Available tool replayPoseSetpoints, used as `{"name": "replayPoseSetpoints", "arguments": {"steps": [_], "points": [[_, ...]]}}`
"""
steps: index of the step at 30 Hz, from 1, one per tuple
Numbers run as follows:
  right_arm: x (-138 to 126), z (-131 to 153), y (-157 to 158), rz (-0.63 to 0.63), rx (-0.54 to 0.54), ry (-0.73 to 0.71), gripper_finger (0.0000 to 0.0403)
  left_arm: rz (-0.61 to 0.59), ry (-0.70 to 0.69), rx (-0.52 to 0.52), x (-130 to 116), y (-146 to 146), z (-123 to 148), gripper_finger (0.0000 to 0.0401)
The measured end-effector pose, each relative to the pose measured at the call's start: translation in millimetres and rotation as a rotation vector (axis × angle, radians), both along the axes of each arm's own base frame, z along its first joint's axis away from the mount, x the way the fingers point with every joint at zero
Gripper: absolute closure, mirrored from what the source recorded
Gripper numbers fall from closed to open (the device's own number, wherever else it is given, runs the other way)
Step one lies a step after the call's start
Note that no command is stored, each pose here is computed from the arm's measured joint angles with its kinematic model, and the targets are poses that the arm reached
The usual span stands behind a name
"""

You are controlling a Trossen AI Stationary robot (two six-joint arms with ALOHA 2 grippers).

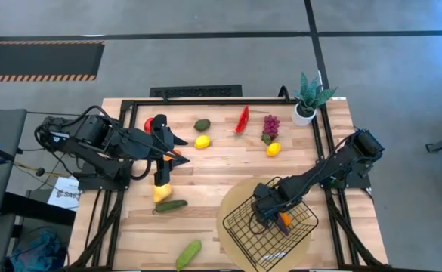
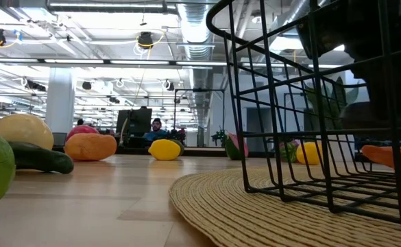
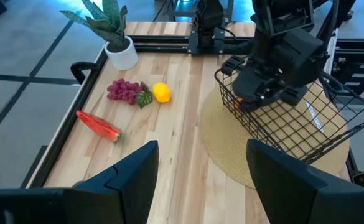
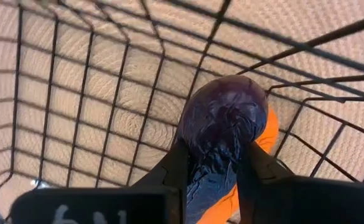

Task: Build produce basket
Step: Put the eggplant into the mesh basket, then put the green chili pepper into the mesh basket

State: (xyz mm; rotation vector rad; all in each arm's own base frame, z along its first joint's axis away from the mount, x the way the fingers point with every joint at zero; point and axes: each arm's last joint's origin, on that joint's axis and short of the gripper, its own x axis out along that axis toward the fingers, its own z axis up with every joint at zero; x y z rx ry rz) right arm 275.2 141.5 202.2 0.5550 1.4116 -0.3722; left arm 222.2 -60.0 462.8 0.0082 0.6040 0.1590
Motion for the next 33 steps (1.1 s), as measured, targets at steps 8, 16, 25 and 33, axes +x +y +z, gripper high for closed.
{"name": "replayPoseSetpoints", "arguments": {"steps": [8, 16, 25, 33], "points": [[1.0, 0.1, -0.6, 0.005, 0.016, 0.001, 0.0179, 0.001, 0.000, 0.000, 0.0, 0.1, 0.0, 0.0171], [1.1, 5.5, -9.9, -0.042, 0.032, 0.011, 0.0139, 0.001, 0.000, 0.001, 0.1, 0.1, -0.1, 0.0171], [6.6, 65.7, -19.8, -0.034, 0.094, -0.112, 0.0151, 0.130, 0.058, 0.066, -5.7, 5.4, -6.2, 0.0171], [-1.8, 149.3, -37.4, -0.045, 0.044, -0.377, 0.0154, 0.349, 0.218, -0.050, -22.7, 14.0, -22.1, 0.0171]]}}
